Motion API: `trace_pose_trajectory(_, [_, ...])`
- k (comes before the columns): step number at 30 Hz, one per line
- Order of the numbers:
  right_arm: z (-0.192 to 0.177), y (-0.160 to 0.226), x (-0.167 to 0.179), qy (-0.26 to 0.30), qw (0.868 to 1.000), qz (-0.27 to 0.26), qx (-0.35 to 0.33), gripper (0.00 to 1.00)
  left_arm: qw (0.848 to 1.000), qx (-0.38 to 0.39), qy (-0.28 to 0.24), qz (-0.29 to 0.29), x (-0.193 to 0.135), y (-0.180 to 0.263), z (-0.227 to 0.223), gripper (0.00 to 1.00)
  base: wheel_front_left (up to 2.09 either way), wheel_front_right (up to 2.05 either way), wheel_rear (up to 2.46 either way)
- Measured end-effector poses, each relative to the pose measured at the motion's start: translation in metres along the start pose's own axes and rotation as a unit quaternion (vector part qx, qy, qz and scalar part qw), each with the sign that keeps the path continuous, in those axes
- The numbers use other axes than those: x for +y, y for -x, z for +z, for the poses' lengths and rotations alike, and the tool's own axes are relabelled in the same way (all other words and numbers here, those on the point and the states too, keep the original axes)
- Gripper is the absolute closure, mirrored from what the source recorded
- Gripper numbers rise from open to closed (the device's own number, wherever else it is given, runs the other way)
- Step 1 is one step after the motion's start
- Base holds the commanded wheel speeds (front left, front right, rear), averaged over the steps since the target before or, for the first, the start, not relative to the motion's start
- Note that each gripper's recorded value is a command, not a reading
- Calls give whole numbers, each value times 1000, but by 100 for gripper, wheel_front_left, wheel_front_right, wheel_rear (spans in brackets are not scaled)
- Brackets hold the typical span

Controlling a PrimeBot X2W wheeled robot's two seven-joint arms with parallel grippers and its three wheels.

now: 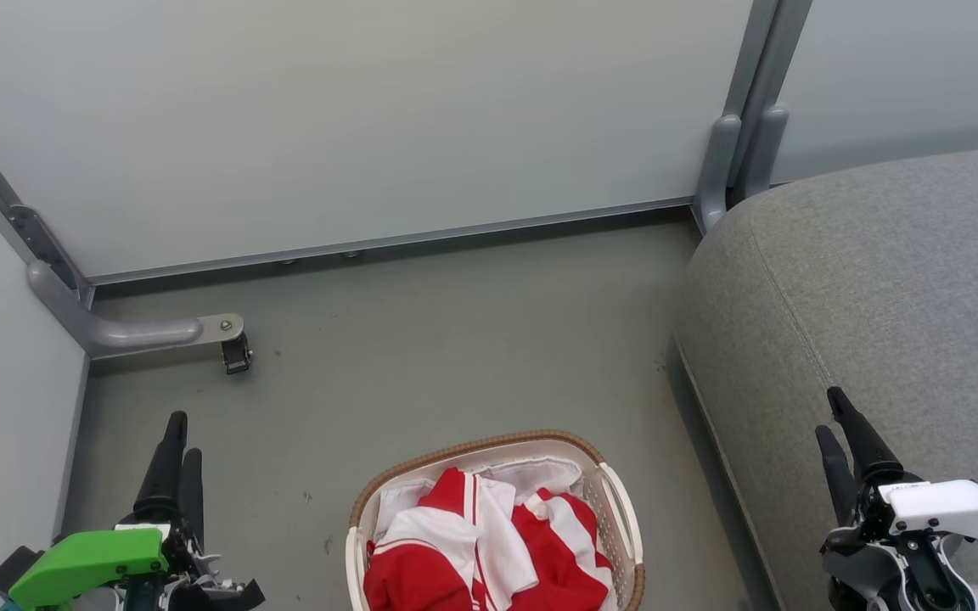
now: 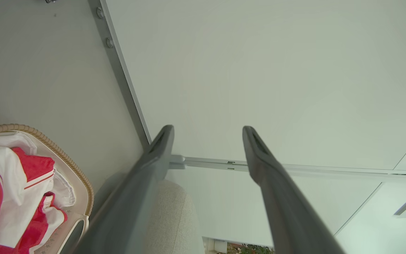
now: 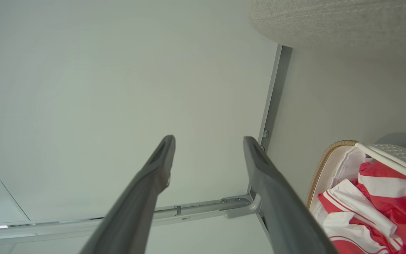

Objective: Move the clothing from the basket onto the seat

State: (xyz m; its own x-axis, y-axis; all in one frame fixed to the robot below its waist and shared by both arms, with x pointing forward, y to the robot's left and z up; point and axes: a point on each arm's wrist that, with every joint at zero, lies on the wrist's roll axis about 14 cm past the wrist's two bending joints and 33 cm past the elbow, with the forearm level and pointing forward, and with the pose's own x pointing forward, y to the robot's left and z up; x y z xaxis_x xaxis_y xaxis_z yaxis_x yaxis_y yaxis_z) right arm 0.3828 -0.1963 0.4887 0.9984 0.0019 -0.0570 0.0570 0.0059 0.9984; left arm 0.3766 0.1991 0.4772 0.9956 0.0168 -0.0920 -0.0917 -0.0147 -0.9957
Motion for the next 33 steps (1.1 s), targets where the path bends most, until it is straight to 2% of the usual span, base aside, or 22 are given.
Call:
trace_pose_trajectory(5, [2,-1,3,31,1000,2,-3,0,1000,-5,-18,4,2,0,0,0,0,0,0])
trace_pose_trajectory(13, [4,-5,7,99,995,7,-5,0,996,-14,-87,8,3,0,3,0,0,0,0])
trace_pose_trajectory(18, [3,-8,12,141,990,14,-5,0,995,-22,-101,8,3,0,5,0,0,0,0])
trace_pose_trajectory(33, [-5,-14,30,297,954,44,-1,0,992,-38,-118,4,1,0,5,0,0,0,0])
